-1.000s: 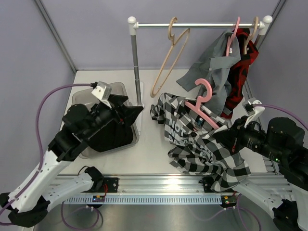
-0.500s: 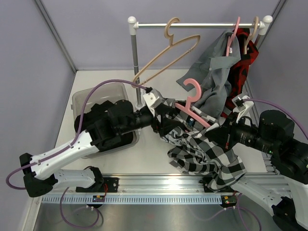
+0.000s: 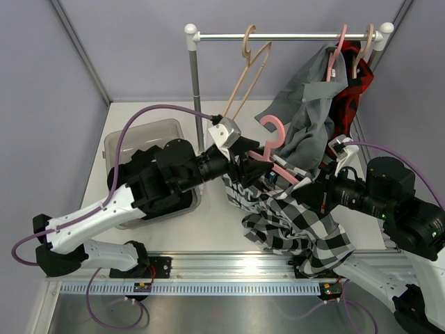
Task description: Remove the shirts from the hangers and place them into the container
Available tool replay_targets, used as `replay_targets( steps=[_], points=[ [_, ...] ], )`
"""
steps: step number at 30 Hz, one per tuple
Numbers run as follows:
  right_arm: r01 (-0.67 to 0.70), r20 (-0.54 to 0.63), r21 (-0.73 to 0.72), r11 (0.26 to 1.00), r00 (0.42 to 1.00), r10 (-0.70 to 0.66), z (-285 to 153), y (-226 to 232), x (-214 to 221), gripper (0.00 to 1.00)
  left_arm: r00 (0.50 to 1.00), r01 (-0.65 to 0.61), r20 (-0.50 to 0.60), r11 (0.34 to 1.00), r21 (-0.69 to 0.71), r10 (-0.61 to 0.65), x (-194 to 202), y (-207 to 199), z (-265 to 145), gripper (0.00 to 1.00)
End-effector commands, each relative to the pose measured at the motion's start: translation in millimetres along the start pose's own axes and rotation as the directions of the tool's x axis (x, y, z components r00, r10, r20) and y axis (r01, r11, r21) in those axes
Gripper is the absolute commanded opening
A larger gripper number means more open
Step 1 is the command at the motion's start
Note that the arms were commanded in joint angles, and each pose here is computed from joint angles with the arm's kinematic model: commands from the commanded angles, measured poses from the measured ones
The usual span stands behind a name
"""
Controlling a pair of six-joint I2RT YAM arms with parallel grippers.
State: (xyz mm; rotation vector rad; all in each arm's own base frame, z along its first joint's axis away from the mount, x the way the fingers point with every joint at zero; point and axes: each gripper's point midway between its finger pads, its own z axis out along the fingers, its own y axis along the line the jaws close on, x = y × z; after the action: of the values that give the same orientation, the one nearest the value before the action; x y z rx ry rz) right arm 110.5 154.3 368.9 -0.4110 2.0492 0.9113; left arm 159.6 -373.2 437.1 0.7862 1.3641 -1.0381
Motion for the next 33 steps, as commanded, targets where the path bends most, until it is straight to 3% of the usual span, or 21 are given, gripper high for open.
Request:
replay_targets(
  steps=[1,9,14,17,18,23,24,26,27,29,33],
  points=[
    [0.030,0.084,-0.077,0.997,0.996,-0.023,-0.9,17.1,-22.6,0.00,0.997,0.018,0.070,0.998,-0.057,-0.014,-23.7,4.9,9.6,0.69],
    [0.045,0.101,-0.102,0.994,0.994,-0.034,-11.3,26.3,-29.0,0.00,0.999,0.026,0.045,0.990,-0.137,-0.020,-12.3,14.2,27.7,0.66],
    [0.052,0.111,-0.102,0.993,0.993,-0.041,-14.3,27.7,-31.7,0.00,0.999,0.042,0.030,0.969,-0.242,-0.036,-13.9,29.3,37.3,0.52],
    [0.058,0.108,-0.111,0.992,0.993,-0.046,-16.1,30.0,-31.6,0.00,0.999,0.047,0.020,0.955,-0.292,-0.044,-14.4,36.3,43.2,0.31],
    [0.059,0.106,-0.109,0.992,0.993,-0.048,-16.1,29.4,-31.1,0.00,0.998,0.056,0.004,0.946,-0.321,-0.058,-8.9,40.3,45.4,0.00],
    [0.091,0.120,-0.101,0.991,0.990,-0.079,-21.1,29.3,-33.0,0.03,0.996,0.082,0.056,0.916,-0.393,-0.065,-38.4,39.2,38.1,0.00],
    [0.098,0.122,-0.088,0.991,0.989,-0.087,-23.3,27.2,-32.6,0.26,0.998,0.064,0.041,0.893,-0.445,-0.051,-39.6,45.2,31.9,0.00],
    [0.104,0.130,-0.058,0.993,0.987,-0.096,-30.1,23.8,-32.8,0.41,0.997,0.062,0.061,0.882,-0.466,-0.038,-57.8,44.7,24.4,0.00],
    [0.116,0.133,-0.046,0.992,0.985,-0.109,-33.4,21.9,-31.7,0.68,0.997,0.060,0.061,0.883,-0.466,-0.035,-61.7,44.3,20.2,0.00],
    [0.123,0.125,-0.018,0.992,0.985,-0.120,-38.7,16.6,-26.5,0.99,0.995,0.069,0.094,0.886,-0.459,-0.029,-81.2,41.9,10.3,0.00],
    [0.160,0.112,0.000,0.987,0.981,-0.159,-49.2,10.5,-12.2,1.00,0.996,0.044,0.094,0.872,-0.487,0.002,-98.0,43.3,-3.7,0.00]
  ],
)
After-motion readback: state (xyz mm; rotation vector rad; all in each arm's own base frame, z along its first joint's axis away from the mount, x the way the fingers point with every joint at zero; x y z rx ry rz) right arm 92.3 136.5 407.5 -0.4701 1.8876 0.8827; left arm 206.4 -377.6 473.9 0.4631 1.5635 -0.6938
